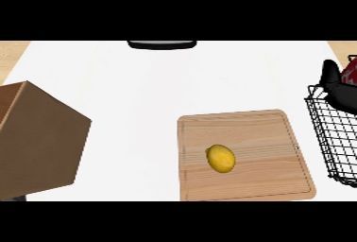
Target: Pick the can from the cutting board and place it in the tiered basket
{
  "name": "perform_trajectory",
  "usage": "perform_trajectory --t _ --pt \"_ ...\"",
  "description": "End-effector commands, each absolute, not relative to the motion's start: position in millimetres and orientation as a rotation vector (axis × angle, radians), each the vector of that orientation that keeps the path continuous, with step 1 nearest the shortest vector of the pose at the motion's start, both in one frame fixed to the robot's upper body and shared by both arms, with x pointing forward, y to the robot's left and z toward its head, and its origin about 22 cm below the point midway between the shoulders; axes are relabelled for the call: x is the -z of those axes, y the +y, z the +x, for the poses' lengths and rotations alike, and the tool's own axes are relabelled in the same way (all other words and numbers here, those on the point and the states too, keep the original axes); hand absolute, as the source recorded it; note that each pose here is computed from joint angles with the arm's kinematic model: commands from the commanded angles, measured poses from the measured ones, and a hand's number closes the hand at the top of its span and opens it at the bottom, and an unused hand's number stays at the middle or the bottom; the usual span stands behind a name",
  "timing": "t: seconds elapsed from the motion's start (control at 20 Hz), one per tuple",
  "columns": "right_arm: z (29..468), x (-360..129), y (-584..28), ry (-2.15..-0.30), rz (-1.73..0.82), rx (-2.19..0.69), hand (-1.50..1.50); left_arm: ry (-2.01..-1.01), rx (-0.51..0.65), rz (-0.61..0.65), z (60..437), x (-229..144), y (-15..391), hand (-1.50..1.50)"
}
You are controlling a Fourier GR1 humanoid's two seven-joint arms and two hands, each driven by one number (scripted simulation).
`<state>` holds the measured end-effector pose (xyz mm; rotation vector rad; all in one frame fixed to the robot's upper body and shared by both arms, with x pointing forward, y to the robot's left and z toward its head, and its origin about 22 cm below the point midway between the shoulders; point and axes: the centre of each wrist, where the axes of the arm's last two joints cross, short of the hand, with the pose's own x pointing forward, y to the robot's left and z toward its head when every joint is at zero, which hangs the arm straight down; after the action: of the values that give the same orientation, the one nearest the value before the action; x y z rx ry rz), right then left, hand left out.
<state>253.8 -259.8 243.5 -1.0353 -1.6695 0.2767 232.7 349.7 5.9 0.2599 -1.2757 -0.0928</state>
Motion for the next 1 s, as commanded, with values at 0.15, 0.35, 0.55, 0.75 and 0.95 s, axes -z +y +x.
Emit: perform_trajectory --t 0.15,0.35,0.55,0.75,0.95 --pt "291.3 -265.7 -309.7 -1.694 -1.001 -0.273 1.50 -1.195 0.075 0.267 226.7 9.9 362.8 0.00" --pt "286.1 -267.8 -327.5 -1.438 -1.530 -0.762 1.50 -1.218 0.088 0.264 225.6 2.0 352.1 0.00" --pt "294.4 -263.5 -343.3 -1.396 -1.622 -0.936 1.50 -1.213 0.089 0.273 213.3 14.7 354.9 0.00" --pt "308.6 -279.8 -368.6 -1.388 -1.620 -0.975 1.50 -1.208 0.078 0.283 225.8 -9.1 362.9 0.00" --pt "318.8 -298.3 -376.7 -1.403 -1.637 -1.052 1.50 -1.209 0.063 0.277 226.3 1.3 354.1 0.00"
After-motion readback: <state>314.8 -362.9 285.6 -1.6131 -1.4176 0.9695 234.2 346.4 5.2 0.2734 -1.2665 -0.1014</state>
